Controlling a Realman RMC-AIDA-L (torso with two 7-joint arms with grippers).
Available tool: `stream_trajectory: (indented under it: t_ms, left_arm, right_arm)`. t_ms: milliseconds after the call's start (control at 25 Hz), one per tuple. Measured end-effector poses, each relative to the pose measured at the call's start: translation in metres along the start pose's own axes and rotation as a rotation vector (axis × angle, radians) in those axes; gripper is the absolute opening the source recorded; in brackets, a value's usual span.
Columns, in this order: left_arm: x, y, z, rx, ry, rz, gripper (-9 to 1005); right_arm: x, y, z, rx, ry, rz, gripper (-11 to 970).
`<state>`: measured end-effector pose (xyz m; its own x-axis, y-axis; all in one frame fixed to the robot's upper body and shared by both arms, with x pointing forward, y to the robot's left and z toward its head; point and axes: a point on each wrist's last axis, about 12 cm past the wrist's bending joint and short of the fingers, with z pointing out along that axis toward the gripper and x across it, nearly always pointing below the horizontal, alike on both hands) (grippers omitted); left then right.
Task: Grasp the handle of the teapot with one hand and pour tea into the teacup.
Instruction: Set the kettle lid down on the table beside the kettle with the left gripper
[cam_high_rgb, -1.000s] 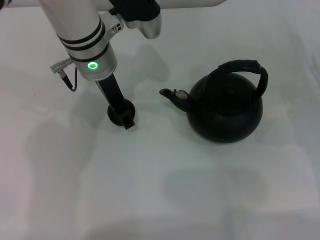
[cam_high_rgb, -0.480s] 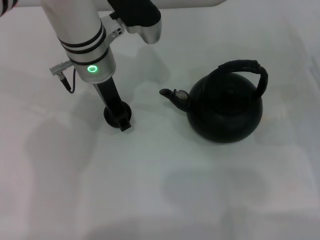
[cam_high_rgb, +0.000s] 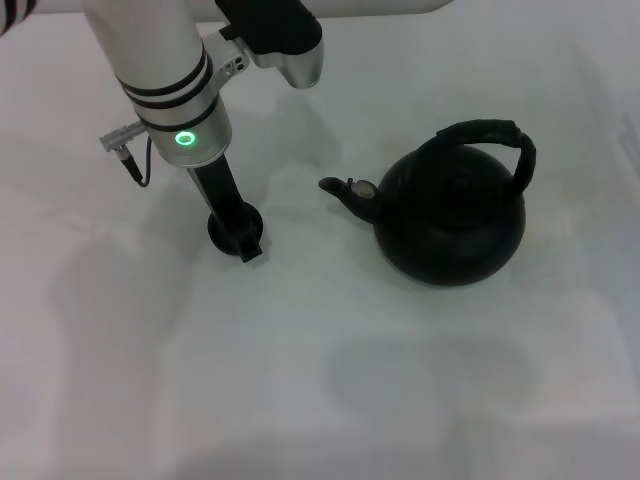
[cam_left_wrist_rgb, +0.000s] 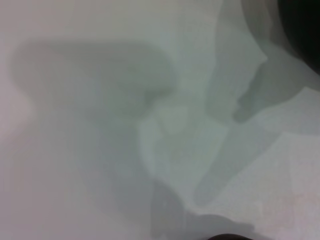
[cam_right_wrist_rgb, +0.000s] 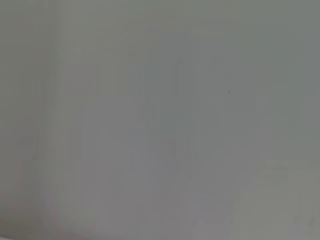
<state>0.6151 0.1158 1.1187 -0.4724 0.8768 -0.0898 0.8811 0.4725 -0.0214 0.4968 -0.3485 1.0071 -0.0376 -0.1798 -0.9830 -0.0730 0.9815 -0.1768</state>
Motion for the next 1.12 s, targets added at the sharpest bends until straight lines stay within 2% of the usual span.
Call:
stream_trajectory:
  t_ms: [800,1120]
  left_arm:
    - [0.0004,-0.0006,0.0008,-0.020,-0.020,0.008,771]
    - [0.0005,-0.0063,-0.0049,-0.029,-0.044,0.037,814]
  right_arm:
    - [-0.0001,-0.0004,0.0005,0.001,0.001,-0.002,818]
    - [-0.0002,-0.0008,0.0009,0.001,0.002,-0.003,818]
